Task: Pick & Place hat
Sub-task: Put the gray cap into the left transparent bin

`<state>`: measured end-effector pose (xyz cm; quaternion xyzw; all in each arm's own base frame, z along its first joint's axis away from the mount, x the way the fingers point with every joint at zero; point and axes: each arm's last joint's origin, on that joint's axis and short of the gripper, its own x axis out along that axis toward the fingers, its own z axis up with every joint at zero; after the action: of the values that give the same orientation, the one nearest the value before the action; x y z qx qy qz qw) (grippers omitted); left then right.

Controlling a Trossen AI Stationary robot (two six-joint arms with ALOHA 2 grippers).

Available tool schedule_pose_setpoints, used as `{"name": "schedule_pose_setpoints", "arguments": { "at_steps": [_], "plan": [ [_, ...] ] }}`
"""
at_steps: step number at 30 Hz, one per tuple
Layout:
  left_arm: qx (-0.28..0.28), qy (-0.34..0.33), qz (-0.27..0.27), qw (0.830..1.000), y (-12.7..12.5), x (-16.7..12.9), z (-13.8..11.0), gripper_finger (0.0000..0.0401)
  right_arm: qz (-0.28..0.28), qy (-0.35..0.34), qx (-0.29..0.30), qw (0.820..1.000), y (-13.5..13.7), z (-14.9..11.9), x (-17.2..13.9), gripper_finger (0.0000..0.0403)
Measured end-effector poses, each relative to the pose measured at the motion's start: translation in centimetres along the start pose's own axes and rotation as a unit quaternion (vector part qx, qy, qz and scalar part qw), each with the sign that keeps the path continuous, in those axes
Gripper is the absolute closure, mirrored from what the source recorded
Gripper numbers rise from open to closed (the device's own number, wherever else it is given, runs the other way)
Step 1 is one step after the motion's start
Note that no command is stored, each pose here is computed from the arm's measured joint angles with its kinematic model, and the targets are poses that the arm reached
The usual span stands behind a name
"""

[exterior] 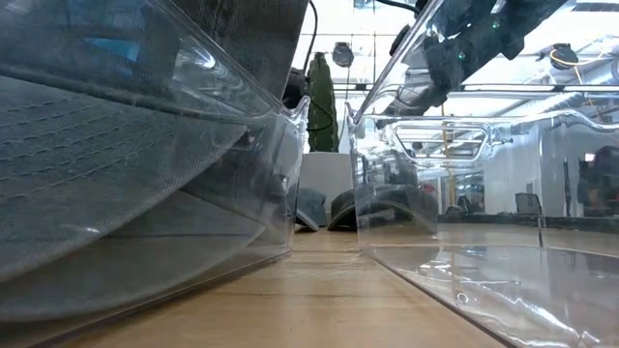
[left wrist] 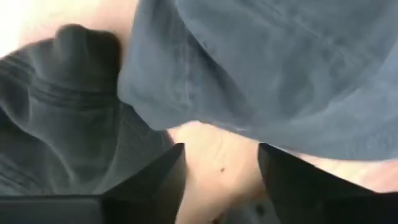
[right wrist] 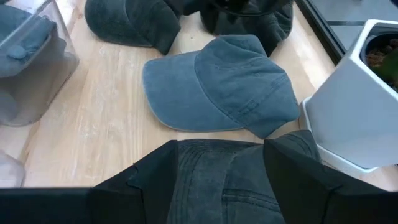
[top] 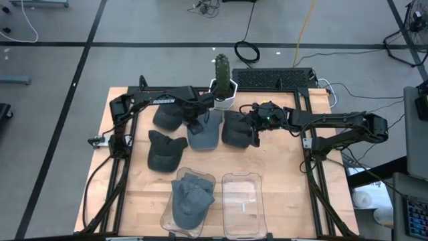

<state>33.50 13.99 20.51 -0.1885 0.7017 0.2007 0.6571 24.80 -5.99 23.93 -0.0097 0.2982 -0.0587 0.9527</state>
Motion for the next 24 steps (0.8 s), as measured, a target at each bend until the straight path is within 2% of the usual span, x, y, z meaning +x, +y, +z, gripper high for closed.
{"name": "schedule_pose_setpoints", "arguments": {
  "at_steps": [5,9,11,13,18,24],
  "plan": [
    [-0.009,-0.02,-0.052,0.998,-0.4,0.0,0.5,0.014,0.0,-0.001,0.002,1.0,0.0,0.0,0.0,0.0177],
    [-0.024,-0.027,-0.017,0.999,-0.5,0.5,0.9,0.0127,-0.001,-0.001,0.004,1.0,0.0,0.0,0.0,0.0177],
    [-0.041,-0.035,0.009,0.999,-0.2,0.6,1.0,0.0126,-0.001,-0.001,0.004,1.0,0.0,0.0,0.0,0.0177],
    [-0.051,-0.047,0.009,0.998,0.1,0.4,1.2,0.0127,-0.001,-0.001,0.004,1.0,0.0,0.0,0.0,0.0177],
    [-0.031,-0.045,-0.029,0.998,-0.1,0.6,1.2,0.0139,-0.001,-0.001,0.004,1.0,0.0,0.0,0.0,0.0177],
    [-0.032,-0.028,-0.049,0.998,-0.1,2.8,0.5,0.0159,-0.001,0.0,0.004,1.0,0.0,0.0,0.0,0.0177]
  ]
}}
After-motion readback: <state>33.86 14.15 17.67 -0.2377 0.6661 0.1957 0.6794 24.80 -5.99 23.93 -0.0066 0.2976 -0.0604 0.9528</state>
